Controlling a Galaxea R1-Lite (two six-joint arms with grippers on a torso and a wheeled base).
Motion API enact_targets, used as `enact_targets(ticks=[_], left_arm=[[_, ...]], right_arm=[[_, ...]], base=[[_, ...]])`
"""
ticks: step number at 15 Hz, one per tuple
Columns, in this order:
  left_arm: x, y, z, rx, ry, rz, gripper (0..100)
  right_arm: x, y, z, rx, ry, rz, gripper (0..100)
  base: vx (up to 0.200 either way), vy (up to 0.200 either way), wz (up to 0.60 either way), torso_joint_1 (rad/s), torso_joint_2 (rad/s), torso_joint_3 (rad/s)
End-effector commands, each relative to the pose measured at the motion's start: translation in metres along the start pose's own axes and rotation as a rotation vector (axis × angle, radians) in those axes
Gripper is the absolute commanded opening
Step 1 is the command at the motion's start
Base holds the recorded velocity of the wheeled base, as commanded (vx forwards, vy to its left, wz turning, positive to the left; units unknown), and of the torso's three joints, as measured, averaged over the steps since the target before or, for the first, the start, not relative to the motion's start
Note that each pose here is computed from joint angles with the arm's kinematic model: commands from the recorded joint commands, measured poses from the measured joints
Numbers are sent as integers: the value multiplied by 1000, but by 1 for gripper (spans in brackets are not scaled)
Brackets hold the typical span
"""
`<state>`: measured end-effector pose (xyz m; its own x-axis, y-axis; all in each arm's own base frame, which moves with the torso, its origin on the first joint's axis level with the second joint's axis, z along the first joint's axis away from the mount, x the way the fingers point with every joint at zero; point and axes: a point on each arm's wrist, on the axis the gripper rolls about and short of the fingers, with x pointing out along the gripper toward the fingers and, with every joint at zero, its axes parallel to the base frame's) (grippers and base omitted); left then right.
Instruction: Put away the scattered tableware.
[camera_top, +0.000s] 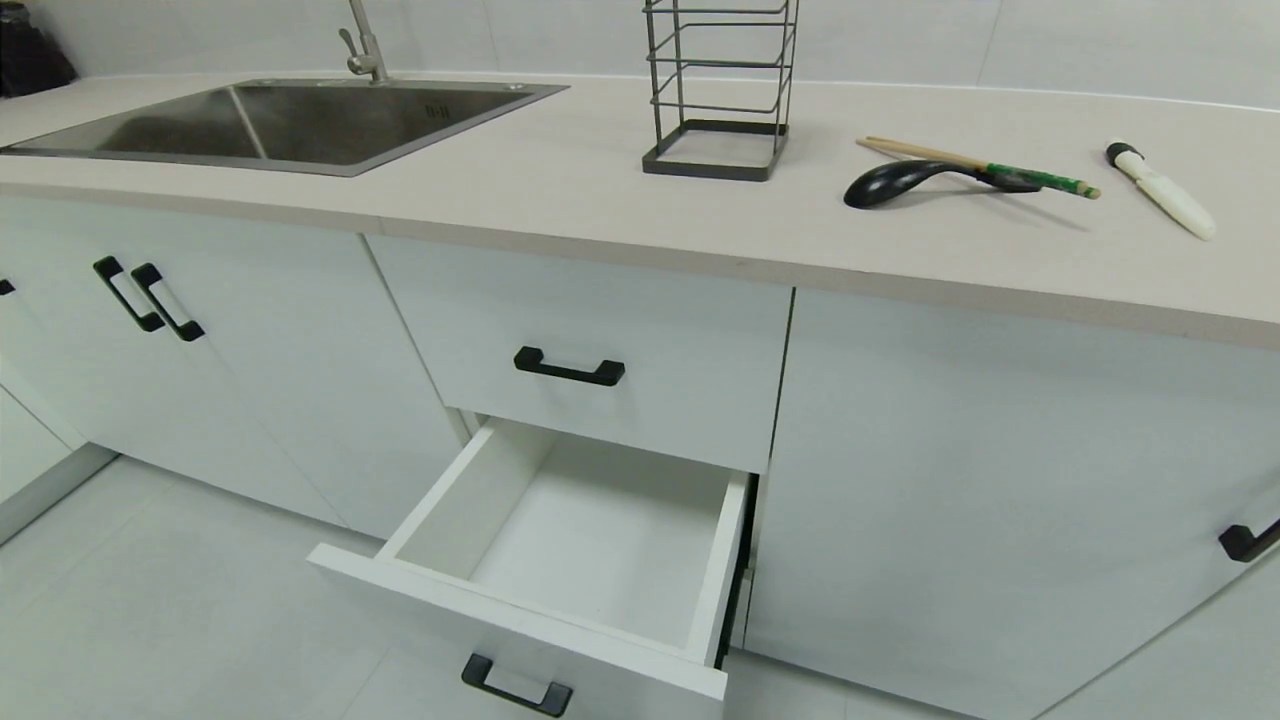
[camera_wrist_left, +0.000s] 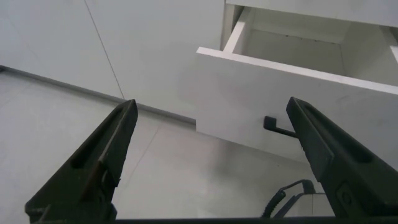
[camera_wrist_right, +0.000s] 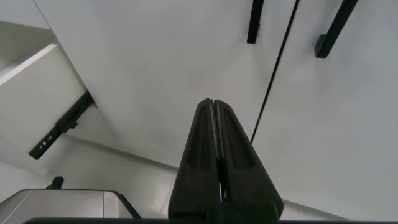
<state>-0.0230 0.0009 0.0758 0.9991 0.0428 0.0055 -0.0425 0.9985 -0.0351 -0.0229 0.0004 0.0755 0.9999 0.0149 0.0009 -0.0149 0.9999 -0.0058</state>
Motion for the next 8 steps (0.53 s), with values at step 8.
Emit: enact_targets(ticks=[8], left_arm=[[0,0,0,-2,2,0,100]], right_arm=[[0,0,0,-3,1,4,0]], base=[[25,0,0,0,-1,0]])
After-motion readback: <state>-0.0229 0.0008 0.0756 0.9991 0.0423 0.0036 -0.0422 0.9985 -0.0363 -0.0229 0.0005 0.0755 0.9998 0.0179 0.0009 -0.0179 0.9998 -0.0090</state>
